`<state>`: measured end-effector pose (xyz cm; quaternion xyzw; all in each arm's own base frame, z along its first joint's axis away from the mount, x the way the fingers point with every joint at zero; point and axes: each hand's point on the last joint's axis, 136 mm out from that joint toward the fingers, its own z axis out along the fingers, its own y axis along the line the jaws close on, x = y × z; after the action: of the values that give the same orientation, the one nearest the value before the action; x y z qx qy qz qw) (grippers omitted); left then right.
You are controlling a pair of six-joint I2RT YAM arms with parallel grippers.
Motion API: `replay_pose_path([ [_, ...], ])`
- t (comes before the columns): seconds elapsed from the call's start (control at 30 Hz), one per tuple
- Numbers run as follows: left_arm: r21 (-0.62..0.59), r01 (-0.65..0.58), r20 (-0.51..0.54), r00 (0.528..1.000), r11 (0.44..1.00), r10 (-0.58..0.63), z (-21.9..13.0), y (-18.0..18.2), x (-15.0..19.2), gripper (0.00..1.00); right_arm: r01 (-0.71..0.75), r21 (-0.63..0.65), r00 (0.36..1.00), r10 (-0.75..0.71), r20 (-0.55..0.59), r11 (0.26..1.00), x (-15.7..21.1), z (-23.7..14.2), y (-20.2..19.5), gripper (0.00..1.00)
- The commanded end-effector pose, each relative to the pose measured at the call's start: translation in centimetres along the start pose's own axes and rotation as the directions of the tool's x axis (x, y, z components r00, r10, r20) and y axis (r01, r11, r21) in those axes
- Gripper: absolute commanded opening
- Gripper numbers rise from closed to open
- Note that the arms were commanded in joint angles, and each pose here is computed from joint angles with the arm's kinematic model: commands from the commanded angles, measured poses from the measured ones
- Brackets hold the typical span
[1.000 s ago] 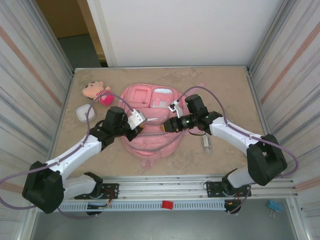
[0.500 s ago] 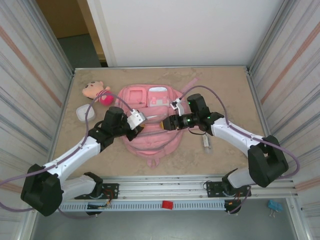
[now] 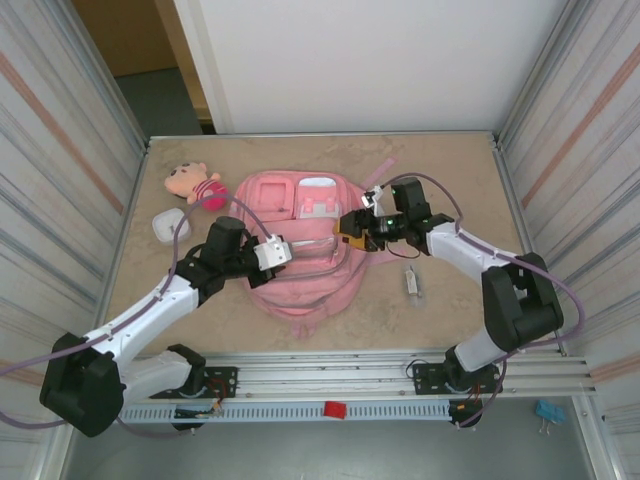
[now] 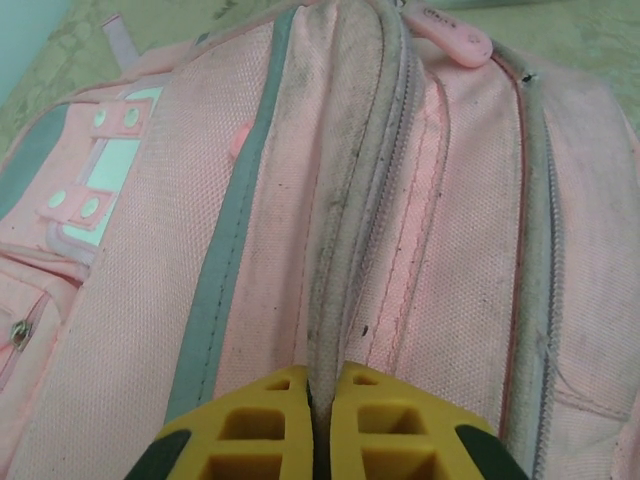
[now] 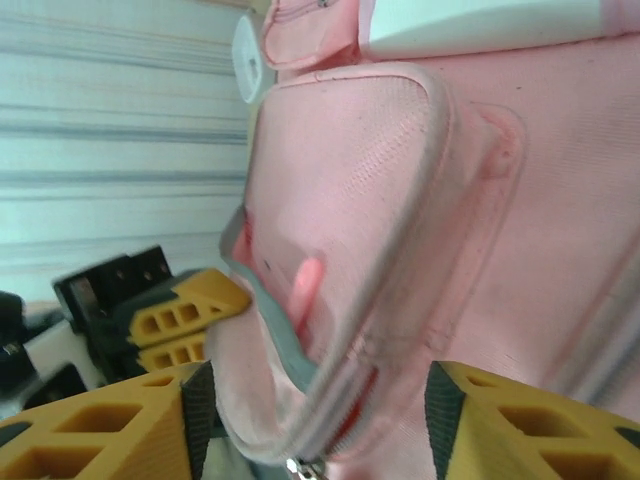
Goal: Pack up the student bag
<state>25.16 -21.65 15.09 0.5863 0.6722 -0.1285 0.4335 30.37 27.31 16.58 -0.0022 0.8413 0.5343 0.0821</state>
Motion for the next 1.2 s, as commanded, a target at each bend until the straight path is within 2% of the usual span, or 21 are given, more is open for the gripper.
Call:
replay_pose_path([
  [0.0,0.021,-0.084,0.068,0.994,0.996,0.083,-0.7,0.0,-1.9,0.06,-0.062,-0.068,0.997,0.059,-0.049,0.996,0.1,1.1,2.2,0.55],
  [0.1,0.026,-0.093,0.075,0.993,0.995,0.091,-0.6,-0.2,-1.8,0.06,-0.087,-0.041,0.994,0.084,-0.072,0.995,0.6,2.1,1.6,0.52],
  [0.17,0.028,-0.103,0.075,0.992,0.994,0.100,-0.5,-0.3,-1.7,0.06,-0.104,-0.028,0.992,0.102,-0.077,0.994,0.6,2.6,1.1,0.45],
  [0.33,-0.047,-0.056,0.018,0.998,0.997,0.057,-0.3,1.3,-0.8,0.07,-0.127,0.007,0.991,0.127,-0.033,0.992,0.2,2.7,0.4,0.01],
  [0.5,-0.112,-0.003,-0.054,0.999,0.994,-0.003,0.3,4.2,1.0,0.09,-0.139,0.015,0.985,0.137,0.100,0.990,-0.1,1.3,0.7,0.00],
  [0.6,-0.148,0.026,-0.083,0.996,0.989,-0.038,0.6,6.1,2.0,0.15,-0.150,0.009,0.972,0.146,0.183,0.989,-0.3,1.2,1.0,0.00],
  [0.67,-0.185,0.058,-0.092,0.993,0.981,-0.076,0.5,7.3,2.4,0.22,-0.170,-0.013,0.959,0.169,0.227,0.985,-0.6,1.5,1.6,0.00],
  [0.8,-0.178,0.172,-0.078,0.979,0.969,-0.189,-0.8,7.3,1.3,0.46,-0.184,-0.067,0.936,0.195,0.294,0.981,-1.1,2.3,3.2,0.00],
  [0.87,-0.177,0.284,-0.050,0.954,0.942,-0.297,-2.3,6.8,0.1,0.56,-0.187,-0.084,0.925,0.204,0.320,0.979,-1.3,2.5,4.0,0.00],
  [0.93,-0.188,0.379,-0.023,0.921,0.906,-0.389,-4.0,5.7,-1.1,0.62,-0.189,-0.107,0.918,0.214,0.334,0.976,-1.4,2.5,5.0,0.00],
  [1.17,-0.218,0.591,0.041,0.801,0.777,-0.598,-6.6,1.0,-4.0,0.65,-0.189,-0.124,0.903,0.222,0.367,0.974,-1.7,1.7,7.9,0.00],
])
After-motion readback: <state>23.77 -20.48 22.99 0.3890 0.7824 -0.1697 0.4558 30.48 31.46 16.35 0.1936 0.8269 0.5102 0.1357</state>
